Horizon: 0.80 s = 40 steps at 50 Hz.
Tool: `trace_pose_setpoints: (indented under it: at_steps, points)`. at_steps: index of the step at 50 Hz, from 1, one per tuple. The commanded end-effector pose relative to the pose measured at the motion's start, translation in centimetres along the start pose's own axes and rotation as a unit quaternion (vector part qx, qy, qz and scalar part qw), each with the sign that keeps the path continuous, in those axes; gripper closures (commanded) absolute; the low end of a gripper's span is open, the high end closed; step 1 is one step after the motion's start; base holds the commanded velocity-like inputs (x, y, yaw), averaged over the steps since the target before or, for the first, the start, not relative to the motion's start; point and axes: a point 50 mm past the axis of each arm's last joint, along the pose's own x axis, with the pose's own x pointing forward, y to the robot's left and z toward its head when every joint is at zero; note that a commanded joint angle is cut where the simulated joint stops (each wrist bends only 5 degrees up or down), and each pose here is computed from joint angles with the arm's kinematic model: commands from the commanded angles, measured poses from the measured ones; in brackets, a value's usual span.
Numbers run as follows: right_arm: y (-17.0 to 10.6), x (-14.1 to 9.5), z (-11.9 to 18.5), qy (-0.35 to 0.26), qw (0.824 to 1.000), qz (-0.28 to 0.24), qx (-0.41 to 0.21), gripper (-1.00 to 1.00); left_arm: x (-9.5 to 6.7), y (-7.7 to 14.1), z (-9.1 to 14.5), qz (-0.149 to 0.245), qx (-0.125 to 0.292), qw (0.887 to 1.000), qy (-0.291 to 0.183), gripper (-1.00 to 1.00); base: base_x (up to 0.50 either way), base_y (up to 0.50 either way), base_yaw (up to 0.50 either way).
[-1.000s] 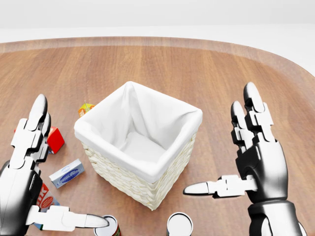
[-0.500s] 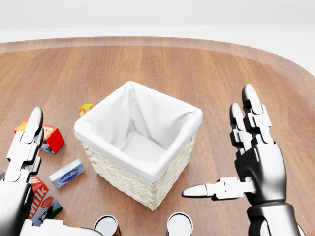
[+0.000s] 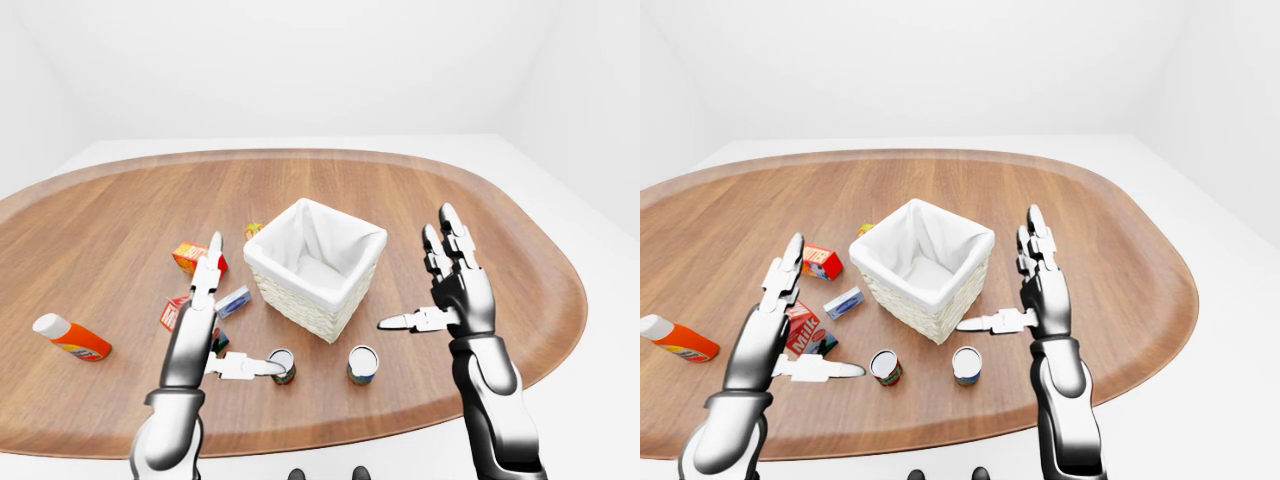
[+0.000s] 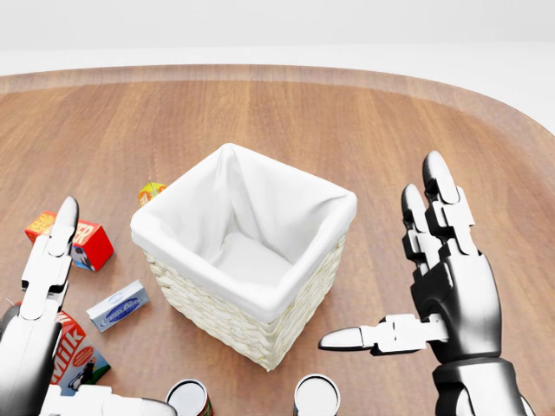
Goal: Pick up the tomato sauce, and put it in the basket.
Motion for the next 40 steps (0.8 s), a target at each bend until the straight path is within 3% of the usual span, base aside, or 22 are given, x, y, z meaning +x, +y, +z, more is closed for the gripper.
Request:
trace_pose_setpoints:
  at_steps: [1,40]
  points:
    - [0.0,0.0,-0.1,0.002,1.000,0.000,0.000,-1.00,0.0,-0.3,-0.6,-0.003,0.016,1.000,0.017,-1.00,0.00,0.00,0.00]
    - [-0.1,0.1,0.3,-0.007,1.000,-0.002,0.000,-1.00,-0.6,-1.9,-1.9,-0.023,0.041,0.998,0.030,-1.00,0.00,0.00,0.00]
